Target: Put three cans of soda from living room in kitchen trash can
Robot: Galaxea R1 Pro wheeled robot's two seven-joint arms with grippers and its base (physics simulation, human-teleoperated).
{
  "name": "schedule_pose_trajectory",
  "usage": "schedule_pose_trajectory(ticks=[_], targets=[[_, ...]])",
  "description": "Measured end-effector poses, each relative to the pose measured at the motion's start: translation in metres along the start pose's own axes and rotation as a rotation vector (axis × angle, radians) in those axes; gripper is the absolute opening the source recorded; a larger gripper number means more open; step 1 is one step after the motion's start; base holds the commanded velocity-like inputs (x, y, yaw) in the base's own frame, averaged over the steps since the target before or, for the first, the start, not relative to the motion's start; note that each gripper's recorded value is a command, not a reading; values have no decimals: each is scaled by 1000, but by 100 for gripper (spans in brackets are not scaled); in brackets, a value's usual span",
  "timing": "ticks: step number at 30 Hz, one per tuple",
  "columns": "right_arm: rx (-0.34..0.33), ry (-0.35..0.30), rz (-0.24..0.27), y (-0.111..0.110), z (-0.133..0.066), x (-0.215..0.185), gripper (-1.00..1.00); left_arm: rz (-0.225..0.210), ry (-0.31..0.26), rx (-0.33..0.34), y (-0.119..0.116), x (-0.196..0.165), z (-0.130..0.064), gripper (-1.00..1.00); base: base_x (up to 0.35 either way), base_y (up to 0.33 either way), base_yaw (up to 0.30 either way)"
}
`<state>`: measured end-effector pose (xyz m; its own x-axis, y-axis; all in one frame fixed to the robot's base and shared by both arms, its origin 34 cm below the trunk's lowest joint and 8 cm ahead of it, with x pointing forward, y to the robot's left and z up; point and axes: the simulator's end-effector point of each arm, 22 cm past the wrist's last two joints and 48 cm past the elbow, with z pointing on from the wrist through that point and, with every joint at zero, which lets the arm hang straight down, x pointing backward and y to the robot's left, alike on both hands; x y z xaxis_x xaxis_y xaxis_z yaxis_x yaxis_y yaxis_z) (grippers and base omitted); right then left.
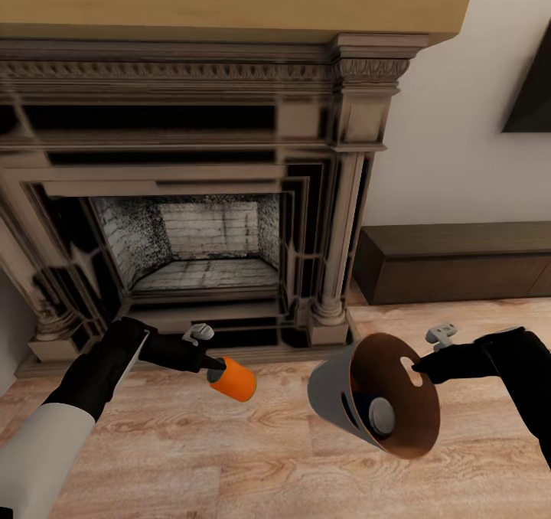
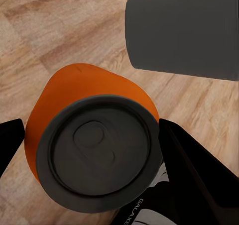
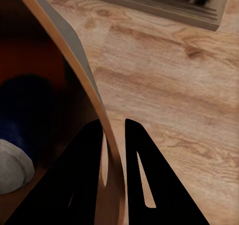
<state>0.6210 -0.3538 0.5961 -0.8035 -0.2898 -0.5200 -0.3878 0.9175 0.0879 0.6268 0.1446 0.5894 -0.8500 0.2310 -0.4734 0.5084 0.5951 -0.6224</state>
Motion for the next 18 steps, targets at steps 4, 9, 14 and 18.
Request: schedule_pose_trajectory(ticks=[4, 9, 14, 18], targets=[[-4, 15, -19, 5, 4, 2, -100, 1, 0, 1, -1, 0, 1, -100, 0, 0, 0], [-6, 23, -24, 6, 6, 4, -100, 2, 0, 2, -1, -1, 2, -100, 0, 0, 0], [-7, 24, -23, 7, 6, 4, -100, 2, 0, 2, -1, -1, 2, -100, 0, 0, 0], [-6, 25, -24, 7, 6, 5, -100, 1, 0, 3, -2, 0, 2, -100, 0, 0, 0]])
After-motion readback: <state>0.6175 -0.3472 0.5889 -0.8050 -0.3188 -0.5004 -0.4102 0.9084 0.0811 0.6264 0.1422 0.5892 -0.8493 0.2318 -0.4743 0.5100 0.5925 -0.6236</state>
